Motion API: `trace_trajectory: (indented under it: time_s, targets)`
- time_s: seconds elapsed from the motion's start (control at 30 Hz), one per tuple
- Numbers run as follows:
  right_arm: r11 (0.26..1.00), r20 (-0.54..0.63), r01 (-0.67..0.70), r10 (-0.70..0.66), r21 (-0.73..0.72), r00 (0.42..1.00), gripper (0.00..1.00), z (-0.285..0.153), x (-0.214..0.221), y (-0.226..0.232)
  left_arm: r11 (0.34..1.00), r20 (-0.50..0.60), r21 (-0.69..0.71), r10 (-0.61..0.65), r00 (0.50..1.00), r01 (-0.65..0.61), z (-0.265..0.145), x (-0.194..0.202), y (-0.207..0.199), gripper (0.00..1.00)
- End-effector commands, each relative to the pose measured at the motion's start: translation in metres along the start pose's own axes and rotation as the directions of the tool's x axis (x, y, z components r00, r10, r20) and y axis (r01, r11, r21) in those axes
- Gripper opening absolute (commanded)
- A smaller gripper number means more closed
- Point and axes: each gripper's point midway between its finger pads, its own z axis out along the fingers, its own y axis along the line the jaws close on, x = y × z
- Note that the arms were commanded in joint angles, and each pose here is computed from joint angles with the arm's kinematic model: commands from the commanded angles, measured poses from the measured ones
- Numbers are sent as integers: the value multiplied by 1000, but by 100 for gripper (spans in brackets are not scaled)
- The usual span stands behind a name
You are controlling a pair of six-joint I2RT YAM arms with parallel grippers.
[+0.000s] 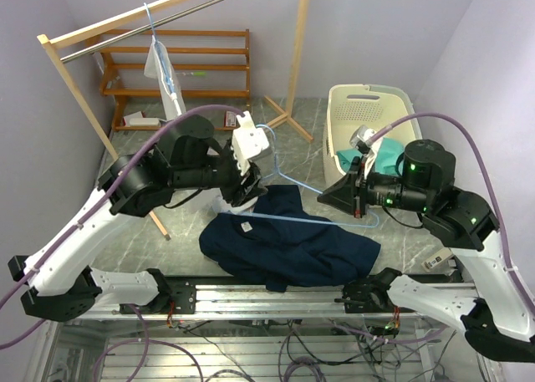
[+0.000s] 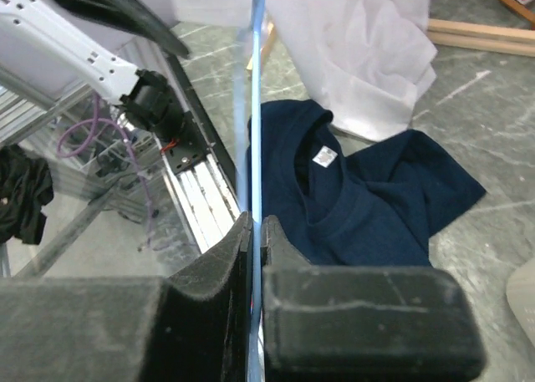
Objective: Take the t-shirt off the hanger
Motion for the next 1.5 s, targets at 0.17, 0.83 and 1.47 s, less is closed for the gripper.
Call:
trace_trajectory:
  time_s: [0.17,0.83,1.47]
  targets:
    - [985,-1,-61,62,163,998,0,-37,13,-9,986,324,-145,-34,946,85,-69,-45,7,75]
    - [889,475,-140,-95,435,875,0,44,-108,-117,669,668,-456,-179,723,587,-164,107,50,7]
    - [879,597,-74,-256,471,760,0,115,-230,-154,652,570,-501,-246,784,569,-139,123,52,7]
